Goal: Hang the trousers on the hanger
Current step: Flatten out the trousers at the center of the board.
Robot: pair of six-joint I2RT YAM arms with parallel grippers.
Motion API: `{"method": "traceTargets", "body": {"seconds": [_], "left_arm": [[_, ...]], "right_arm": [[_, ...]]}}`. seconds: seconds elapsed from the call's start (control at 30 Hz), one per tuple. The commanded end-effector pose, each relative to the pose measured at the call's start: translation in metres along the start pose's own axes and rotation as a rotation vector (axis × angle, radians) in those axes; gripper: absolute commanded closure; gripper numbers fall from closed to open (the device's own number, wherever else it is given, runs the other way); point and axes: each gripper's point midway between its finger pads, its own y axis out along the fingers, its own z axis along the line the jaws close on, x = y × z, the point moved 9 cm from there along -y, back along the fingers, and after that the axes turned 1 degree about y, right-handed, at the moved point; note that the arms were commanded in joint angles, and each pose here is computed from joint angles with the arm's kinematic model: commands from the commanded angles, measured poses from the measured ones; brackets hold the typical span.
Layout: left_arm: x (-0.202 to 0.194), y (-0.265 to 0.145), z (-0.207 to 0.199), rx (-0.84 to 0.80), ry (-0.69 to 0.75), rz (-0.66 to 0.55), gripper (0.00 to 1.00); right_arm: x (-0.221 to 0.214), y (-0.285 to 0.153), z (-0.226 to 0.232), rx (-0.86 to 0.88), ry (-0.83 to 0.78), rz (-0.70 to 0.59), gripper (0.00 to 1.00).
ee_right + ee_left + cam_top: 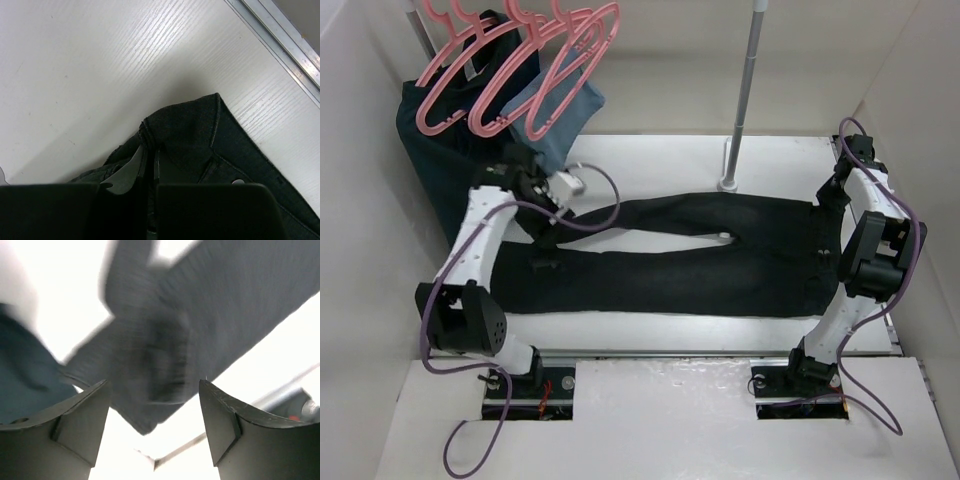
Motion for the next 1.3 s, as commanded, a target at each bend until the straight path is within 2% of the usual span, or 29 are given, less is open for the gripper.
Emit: {"method": "traceTargets", "body": {"seconds": [0.0,0.07,0.17,0.2,0.33,0.43,0.47,0.63,0.7,0.73,0.8,0.9,1.0,1.1,1.2,1.27], "left_arm": [[0.015,-0.054,0.023,-0.022,-0.124,-0.359,0.34],[0.008,-0.069,0.031,-0.026,-0.171,-0.443,0.34],[0.007,-0.064,0.033,-0.049,-0.217,-0.479,0.35],[0.005,-0.055,0.037,-0.046,-0.264,-0.455,0.35],[-0.016,0.003,0.056,0.150,-0.473,-0.244,0.42],[-0.023,0.018,0.047,0.251,-0.471,-0.201,0.45],[-0.034,0.031,0.039,0.281,-0.473,-0.140,0.45],[-0.026,0.048,0.032,0.416,-0.433,-0.131,0.45],[-0.011,0.055,0.018,0.283,-0.359,-0.162,0.45],[-0.012,0.057,0.004,0.181,-0.291,-0.137,0.46],[0.002,0.062,-0.027,-0.026,-0.142,-0.175,0.46],[0.006,0.073,-0.065,-0.152,0.019,-0.102,0.46],[0.003,0.087,-0.090,-0.287,0.105,0.002,0.48],[0.009,0.088,-0.100,-0.413,0.119,0.046,0.48],[0.026,0.076,-0.101,-0.487,0.127,0.022,0.46],[0.035,0.070,-0.098,-0.475,0.127,-0.013,0.45]], "right_arm": [[0.023,-0.010,0.001,0.013,0.015,-0.091,1.00],[0.023,-0.010,0.001,0.012,0.015,-0.091,1.00],[0.024,-0.008,0.002,0.012,0.015,-0.091,1.00],[0.023,-0.005,0.002,0.008,0.013,-0.083,1.00],[0.028,-0.009,0.005,0.026,0.017,-0.095,1.00],[0.030,-0.011,0.007,0.038,0.010,-0.099,1.00],[0.030,-0.011,0.007,0.038,0.010,-0.099,1.00],[0.030,-0.011,0.007,0.045,0.000,-0.095,1.00],[0.030,-0.011,0.007,0.045,-0.009,-0.095,1.00],[0.030,-0.011,0.007,0.045,-0.009,-0.095,1.00],[0.030,-0.011,0.007,0.045,-0.009,-0.095,1.00],[0.027,-0.009,0.005,0.041,-0.011,-0.087,1.00],[0.026,-0.005,0.007,0.049,-0.012,-0.083,1.00],[0.025,-0.002,0.007,0.044,-0.013,-0.075,1.00],[0.028,-0.004,0.008,0.049,-0.011,-0.084,1.00],[0.027,0.000,0.008,0.045,-0.013,-0.076,1.00]]}}
